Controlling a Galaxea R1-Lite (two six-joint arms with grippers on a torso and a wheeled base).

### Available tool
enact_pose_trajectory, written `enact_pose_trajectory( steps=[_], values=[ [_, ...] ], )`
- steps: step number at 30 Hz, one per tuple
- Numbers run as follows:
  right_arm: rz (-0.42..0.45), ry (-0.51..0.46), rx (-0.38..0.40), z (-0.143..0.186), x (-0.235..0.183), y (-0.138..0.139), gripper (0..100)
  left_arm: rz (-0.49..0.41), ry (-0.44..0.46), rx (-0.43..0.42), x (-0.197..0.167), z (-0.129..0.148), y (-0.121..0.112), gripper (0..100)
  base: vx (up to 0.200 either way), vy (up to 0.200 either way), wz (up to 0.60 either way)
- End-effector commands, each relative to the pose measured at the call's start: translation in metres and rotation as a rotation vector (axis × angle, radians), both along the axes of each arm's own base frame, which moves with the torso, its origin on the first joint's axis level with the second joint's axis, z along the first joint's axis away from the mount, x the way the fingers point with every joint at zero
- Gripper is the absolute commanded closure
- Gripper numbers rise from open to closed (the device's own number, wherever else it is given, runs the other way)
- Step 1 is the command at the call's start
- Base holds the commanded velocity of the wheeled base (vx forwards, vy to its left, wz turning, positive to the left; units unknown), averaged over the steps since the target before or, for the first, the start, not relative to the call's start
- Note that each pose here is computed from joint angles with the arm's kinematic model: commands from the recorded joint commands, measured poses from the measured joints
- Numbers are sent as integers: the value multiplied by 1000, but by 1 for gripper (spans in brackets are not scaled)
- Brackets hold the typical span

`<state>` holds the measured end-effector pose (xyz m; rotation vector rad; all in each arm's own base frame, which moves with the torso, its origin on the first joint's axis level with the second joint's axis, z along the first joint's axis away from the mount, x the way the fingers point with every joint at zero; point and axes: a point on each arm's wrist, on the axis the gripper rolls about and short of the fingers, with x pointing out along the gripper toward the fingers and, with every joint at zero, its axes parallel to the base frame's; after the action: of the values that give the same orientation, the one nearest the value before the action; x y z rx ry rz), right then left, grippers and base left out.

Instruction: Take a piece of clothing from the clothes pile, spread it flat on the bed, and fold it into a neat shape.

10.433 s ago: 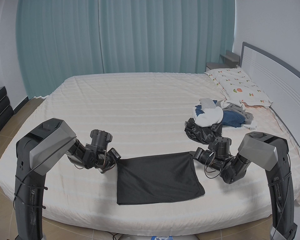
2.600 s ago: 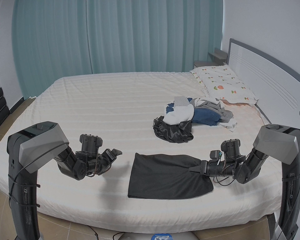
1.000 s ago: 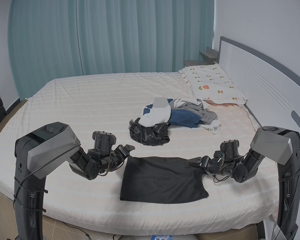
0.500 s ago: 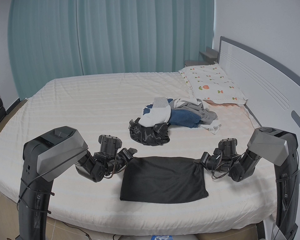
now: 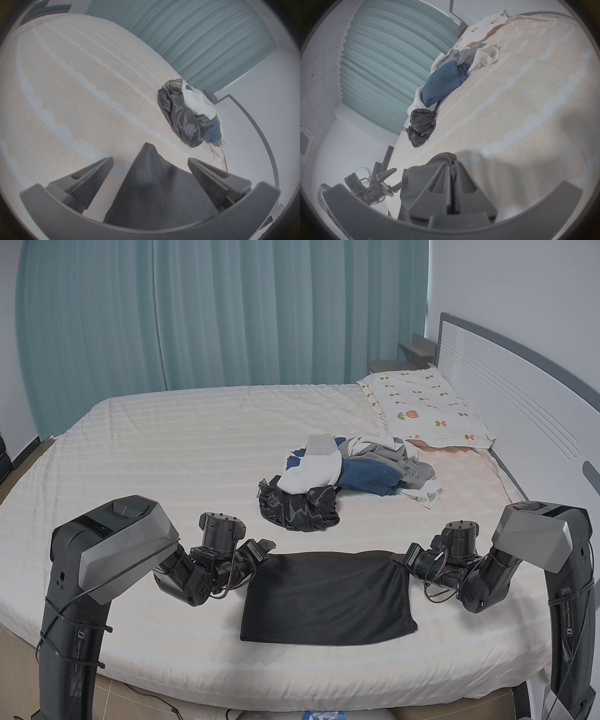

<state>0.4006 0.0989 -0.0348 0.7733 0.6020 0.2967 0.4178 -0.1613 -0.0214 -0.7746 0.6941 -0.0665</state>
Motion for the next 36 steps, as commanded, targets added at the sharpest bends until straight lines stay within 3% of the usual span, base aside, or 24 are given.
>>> enact_pose_trajectory(
  steps=[1,8,9,18,27,35,36],
  values=[
    [1,14,-4,-6,-1,0,100,1,3,1,0,-2,0,0,0,0,0],
    [-2,8,-3,-6,0,-1,100,0,-10,-3,6,-2,-2,0,0,0,0],
    [0,8,-2,-6,0,-1,0,0,-10,-3,6,-3,-2,100,0,0,0],
    [-3,-22,3,-5,-2,-3,0,13,-10,6,9,-7,-3,100,0,0,0],
    [-9,-32,10,-7,3,-3,0,84,-22,50,9,-8,-1,100,0,0,0],
    [13,-45,14,-14,12,9,0,82,-24,50,8,-9,-2,100,0,0,0],
    [13,-43,14,-16,12,9,100,80,-23,51,7,-9,-2,100,0,0,0]
  ],
)
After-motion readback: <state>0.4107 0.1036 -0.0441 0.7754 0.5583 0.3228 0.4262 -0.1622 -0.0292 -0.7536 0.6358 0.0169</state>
